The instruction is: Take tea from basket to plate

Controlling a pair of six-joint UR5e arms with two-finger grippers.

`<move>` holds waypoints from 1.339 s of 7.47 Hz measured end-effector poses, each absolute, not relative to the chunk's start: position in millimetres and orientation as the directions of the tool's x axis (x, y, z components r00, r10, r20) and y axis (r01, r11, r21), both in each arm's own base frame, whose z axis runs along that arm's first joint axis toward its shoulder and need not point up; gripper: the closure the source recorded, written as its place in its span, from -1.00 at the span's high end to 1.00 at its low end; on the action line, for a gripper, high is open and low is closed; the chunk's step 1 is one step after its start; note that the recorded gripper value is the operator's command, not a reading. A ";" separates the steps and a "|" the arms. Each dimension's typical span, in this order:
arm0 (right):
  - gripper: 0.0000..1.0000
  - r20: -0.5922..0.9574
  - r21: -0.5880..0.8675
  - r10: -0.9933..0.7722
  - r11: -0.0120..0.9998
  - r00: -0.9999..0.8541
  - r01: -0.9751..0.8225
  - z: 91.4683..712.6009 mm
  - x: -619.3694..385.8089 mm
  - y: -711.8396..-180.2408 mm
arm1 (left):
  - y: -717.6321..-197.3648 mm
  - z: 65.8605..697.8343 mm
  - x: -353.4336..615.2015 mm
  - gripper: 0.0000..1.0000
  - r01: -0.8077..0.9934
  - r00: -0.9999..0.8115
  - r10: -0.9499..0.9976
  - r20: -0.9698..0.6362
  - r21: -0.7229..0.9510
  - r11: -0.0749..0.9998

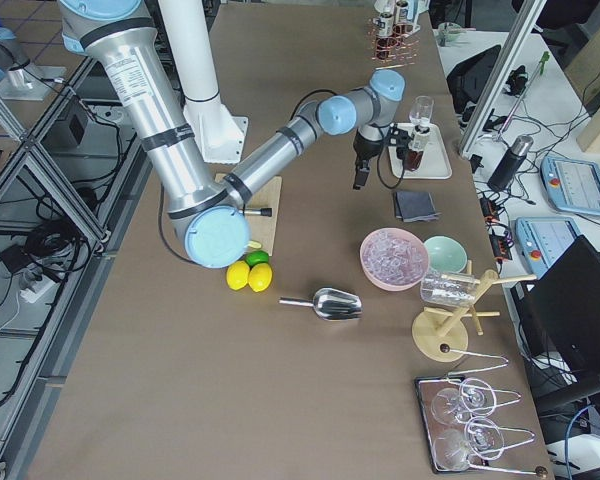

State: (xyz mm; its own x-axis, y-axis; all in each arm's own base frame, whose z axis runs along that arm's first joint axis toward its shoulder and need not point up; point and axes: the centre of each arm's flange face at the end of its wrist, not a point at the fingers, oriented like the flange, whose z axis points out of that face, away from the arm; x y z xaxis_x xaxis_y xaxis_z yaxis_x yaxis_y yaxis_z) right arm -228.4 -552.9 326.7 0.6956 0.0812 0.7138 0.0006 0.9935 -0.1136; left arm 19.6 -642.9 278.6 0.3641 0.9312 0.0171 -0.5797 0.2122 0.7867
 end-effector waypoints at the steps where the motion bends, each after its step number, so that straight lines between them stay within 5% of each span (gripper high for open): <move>1: 1.00 0.699 -0.104 0.060 0.994 0.713 0.018 379.7 -189.1 -525.7 | -651.7 284.9 19.0 -1.00 -0.600 0.331 0.941 0.072 0.786 0.151; 4: 1.00 0.671 -0.100 0.029 0.994 0.741 0.052 506.6 -63.9 -476.4 | -684.8 300.5 23.2 -1.00 -0.625 0.271 0.940 0.206 0.781 0.009; 7: 1.00 0.671 -0.160 0.095 0.987 0.735 0.018 603.3 30.3 -444.7 | -700.6 312.7 21.9 -1.00 -0.655 0.282 0.934 0.219 0.755 0.021; 10: 1.00 0.672 -0.163 0.104 0.987 0.733 0.009 630.2 59.2 -437.4 | -739.2 337.2 24.6 -1.00 -0.692 0.308 0.924 0.227 0.720 0.054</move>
State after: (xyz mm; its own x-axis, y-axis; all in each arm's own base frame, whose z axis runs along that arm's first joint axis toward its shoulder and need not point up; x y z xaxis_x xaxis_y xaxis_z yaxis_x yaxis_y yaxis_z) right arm 59.2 -437.4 630.2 0.7331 0.1039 0.6722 0.0093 0.9866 -0.1627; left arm 24.6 -739.2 337.2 0.3078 0.9240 0.2268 -0.6918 0.0537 0.7201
